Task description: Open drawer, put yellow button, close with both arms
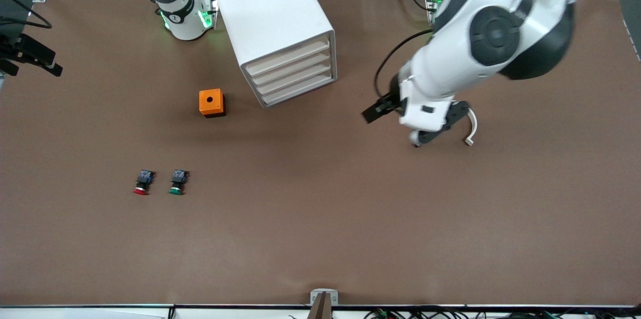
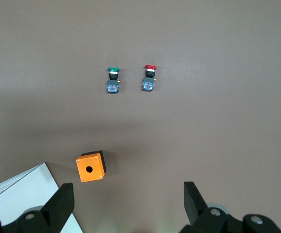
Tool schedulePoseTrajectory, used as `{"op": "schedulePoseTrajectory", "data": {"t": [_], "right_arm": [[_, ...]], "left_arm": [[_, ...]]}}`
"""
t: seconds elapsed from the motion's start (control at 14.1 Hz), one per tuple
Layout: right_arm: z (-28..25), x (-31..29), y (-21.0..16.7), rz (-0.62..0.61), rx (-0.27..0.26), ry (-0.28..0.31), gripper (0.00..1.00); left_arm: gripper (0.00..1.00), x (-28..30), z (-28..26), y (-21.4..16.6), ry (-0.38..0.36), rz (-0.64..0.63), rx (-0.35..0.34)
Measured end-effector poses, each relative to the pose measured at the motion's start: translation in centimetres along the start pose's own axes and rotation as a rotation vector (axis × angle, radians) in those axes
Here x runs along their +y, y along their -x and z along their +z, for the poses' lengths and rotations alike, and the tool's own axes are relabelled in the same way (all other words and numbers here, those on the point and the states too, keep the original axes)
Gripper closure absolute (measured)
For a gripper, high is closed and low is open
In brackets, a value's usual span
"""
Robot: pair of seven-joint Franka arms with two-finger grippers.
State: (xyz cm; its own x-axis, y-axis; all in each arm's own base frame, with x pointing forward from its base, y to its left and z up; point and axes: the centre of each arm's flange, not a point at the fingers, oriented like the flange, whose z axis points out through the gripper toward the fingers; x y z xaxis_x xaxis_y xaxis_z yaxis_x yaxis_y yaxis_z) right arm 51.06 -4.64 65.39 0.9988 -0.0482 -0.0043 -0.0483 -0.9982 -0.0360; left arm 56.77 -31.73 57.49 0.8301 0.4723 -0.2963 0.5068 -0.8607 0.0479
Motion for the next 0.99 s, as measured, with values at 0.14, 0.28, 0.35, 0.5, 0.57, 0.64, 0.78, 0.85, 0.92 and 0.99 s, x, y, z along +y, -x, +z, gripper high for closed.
{"op": "schedulePoseTrajectory", "data": {"t": [0.14,0.28,0.35,0.5,0.57,0.64,0.78,0.85,0.92,0.99], "right_arm": [[0.0,0.1,0.0,0.003,0.0,0.0,0.0],[0.0,0.3,0.0,0.008,0.001,0.0,0.0],[0.0,0.5,0.0,0.011,0.001,0.0,0.0],[0.0,0.7,0.0,0.016,0.002,-0.001,0.0],[0.0,0.8,0.0,0.017,0.002,-0.001,0.0],[0.0,0.9,0.0,0.019,0.002,-0.001,0.0],[0.0,0.9,0.1,0.023,0.002,-0.001,0.0],[0.0,0.9,0.1,0.025,0.001,-0.001,0.0],[0.0,0.9,0.1,0.025,0.001,0.0,0.0],[0.0,0.9,0.1,0.026,0.001,0.0,0.0]], "left_arm": [[0.0,-4.0,-2.9,-0.3,-0.056,0.082,-0.026],[0.0,-7.7,-6.1,-0.4,-0.092,0.17,-0.007],[0.0,-9.6,-7.7,-0.9,-0.091,0.218,0.006],[0.0,-13.7,-9.9,-3.6,-0.08,0.295,0.024],[0.0,-16.1,-10.3,-6.1,-0.082,0.319,0.025],[0.0,-19.1,-10.3,-9.0,-0.085,0.345,0.014],[0.0,-24.0,-9.6,-13.6,-0.077,0.385,0.004],[0.0,-25.7,-9.3,-15.1,-0.069,0.39,0.009],[0.0,-26.6,-8.9,-16.0,-0.061,0.387,0.018],[0.0,-27.0,-8.5,-16.5,-0.052,0.383,0.036]]}}
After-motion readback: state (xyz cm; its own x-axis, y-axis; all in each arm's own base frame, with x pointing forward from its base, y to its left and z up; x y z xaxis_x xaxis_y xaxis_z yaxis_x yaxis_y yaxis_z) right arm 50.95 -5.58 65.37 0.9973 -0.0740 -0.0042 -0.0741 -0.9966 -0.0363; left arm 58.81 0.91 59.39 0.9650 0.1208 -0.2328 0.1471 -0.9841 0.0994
